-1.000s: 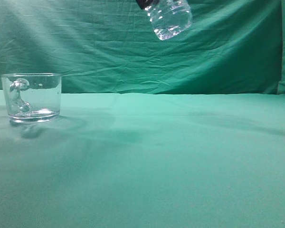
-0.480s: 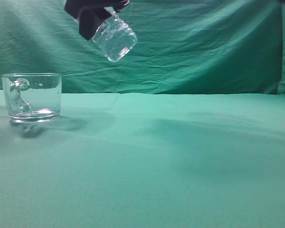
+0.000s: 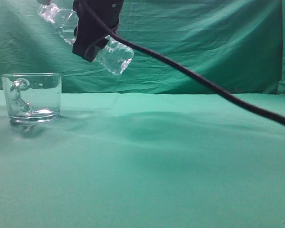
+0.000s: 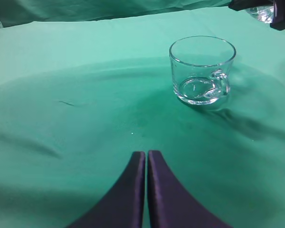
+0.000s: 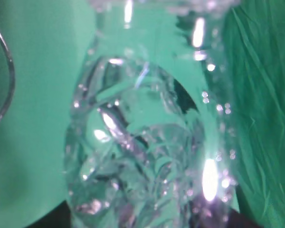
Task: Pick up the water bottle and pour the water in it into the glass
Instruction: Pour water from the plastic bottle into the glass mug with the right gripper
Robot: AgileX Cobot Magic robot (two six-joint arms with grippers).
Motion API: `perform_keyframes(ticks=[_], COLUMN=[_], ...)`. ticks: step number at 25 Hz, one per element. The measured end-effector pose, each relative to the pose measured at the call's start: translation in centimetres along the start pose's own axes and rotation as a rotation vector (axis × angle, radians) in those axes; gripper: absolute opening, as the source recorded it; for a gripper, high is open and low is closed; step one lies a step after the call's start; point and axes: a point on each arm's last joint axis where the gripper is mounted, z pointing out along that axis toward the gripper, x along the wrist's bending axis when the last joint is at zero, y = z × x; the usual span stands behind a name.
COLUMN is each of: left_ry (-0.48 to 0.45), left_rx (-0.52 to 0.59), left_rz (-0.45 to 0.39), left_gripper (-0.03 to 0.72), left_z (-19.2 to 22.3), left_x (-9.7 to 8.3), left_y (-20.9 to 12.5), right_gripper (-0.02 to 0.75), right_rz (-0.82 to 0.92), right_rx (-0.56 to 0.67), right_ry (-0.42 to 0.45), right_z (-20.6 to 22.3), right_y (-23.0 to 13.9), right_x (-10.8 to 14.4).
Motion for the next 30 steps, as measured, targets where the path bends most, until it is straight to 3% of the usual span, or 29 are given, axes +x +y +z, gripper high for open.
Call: perform_keyframes(ticks=[12, 30], left_ry=[0.0, 0.0], left_rx=[0.0, 0.0], left_rz=[0.0, 0.0], left_gripper=[0.0, 0.0], left_z=[0.0, 0.0], left_x=[0.0, 0.0], left_y=[0.0, 0.0], right_gripper=[0.272, 0.272], right_rz=[-0.263, -0.489], right_rx=[-0.001, 0.024], right_ry=[-0.127, -0.215], right_z=[-0.1, 0.4], right_y=[0.2, 0.1], right_x=[-1.3, -1.6])
